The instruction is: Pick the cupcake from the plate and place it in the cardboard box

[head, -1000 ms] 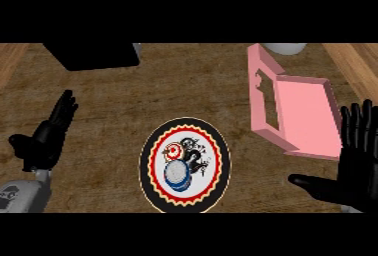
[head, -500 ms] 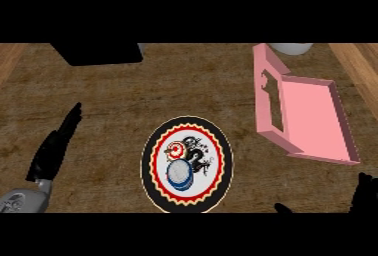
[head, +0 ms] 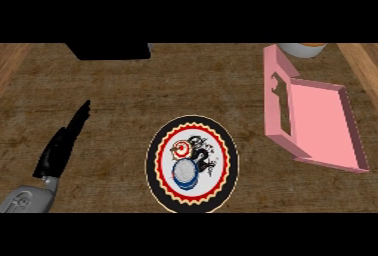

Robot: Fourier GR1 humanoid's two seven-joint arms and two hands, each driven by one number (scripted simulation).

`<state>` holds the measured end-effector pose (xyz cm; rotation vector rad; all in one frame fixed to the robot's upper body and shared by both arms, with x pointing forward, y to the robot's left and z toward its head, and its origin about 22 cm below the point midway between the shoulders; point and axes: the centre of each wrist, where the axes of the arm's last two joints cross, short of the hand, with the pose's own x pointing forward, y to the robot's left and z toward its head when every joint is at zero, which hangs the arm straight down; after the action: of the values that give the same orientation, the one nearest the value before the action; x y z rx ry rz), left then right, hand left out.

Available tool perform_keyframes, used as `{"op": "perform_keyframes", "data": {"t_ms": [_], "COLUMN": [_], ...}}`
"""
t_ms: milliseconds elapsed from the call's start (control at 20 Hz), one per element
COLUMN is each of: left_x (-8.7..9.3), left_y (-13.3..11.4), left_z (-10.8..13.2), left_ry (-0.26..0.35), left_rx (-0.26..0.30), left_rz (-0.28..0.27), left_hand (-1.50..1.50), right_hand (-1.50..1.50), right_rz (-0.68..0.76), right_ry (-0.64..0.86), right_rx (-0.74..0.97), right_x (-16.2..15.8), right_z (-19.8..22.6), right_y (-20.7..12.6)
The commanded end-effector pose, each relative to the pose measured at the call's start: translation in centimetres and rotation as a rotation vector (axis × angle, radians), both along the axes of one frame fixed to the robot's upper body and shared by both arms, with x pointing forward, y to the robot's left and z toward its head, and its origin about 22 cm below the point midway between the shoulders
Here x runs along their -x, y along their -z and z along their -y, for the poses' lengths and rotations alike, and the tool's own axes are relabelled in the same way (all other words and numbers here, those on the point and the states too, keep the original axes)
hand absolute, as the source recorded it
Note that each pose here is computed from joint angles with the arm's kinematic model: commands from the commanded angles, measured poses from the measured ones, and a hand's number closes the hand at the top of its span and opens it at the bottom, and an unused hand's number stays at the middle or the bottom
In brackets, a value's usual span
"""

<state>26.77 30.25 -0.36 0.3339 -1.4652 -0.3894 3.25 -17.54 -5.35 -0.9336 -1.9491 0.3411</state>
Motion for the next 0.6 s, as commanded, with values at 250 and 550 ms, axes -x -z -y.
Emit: {"op": "perform_keyframes", "data": {"t_ms": [250, 550], "left_x": [-0.3, 0.0], "left_y": [0.0, 0.0], "left_z": [2.2, 1.3], "left_ry": [0.028, 0.019], "left_rx": [-0.005, -0.019], "left_rz": [0.008, 0.029], "left_hand": [0.0, 0.0], "right_hand": [-1.5, -1.5], "right_rz": [-0.133, -0.242], "right_ry": [0.137, 0.202], "right_rx": [0.103, 0.121], "right_x": [5.2, 6.0], "right_z": [-6.0, -6.7], "right_y": [-2.0, -3.3]}}
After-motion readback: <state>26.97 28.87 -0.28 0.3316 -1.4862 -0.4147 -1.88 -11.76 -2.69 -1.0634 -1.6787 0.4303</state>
